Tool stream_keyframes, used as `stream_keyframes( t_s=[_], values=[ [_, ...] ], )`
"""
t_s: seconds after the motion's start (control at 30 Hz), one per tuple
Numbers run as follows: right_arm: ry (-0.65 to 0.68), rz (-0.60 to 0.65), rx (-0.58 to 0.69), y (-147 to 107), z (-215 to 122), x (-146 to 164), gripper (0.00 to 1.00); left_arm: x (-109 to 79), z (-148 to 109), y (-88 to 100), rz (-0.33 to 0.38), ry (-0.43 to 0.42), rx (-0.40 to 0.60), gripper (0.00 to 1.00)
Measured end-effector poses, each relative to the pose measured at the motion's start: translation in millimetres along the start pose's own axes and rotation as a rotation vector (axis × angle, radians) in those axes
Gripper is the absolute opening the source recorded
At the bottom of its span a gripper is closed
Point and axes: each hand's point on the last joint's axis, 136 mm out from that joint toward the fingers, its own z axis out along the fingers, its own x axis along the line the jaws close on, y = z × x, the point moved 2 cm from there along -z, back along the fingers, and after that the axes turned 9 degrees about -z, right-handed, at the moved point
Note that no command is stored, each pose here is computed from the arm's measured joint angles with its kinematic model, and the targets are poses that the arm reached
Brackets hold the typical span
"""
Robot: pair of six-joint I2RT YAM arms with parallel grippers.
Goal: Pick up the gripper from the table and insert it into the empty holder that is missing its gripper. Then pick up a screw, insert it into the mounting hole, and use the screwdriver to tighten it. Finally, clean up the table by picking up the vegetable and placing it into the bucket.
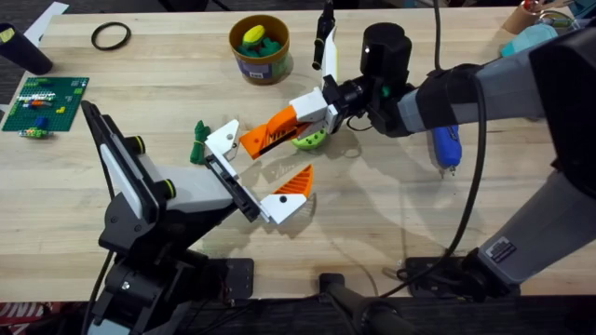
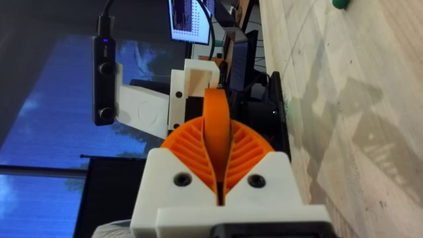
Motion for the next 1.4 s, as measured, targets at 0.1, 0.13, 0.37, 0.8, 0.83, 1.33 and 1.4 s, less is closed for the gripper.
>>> stream_keyframes(
  t_s=[0.1,0.13,0.37,0.8,0.83,1.33,1.4],
  values=[
    [-0.001,0.012,0.0,0,0,-1,0.014,0.1,0,0.9,0.001,0.001,-0.003,0.986],
    [-0.001,0.016,0.0,0,0,-1,0.014,0.0,0,1.0,0.001,0.001,-0.003,0.986],
    [0.006,0.044,0.012,-2,0,0,0.014,0.0,0,1.0,0.001,0.0,-0.003,0.986],
    [0.015,0.004,0.019,0,0,8,0.014,-0.1,0,1.0,-0.007,-0.001,-0.003,0.987],
    [0.015,0.013,0.019,0,0,8,0.014,-0.1,0,1.0,-0.007,-0.001,-0.003,0.987],
    [0.019,0.005,0.017,2,0,15,0.014,-0.2,0,1.0,-0.007,-0.001,-0.003,0.987],
    [0.022,-0.024,0.016,4,0,21,0.014,-0.2,0,1.0,-0.007,-0.001,-0.003,0.987]
  ],
)
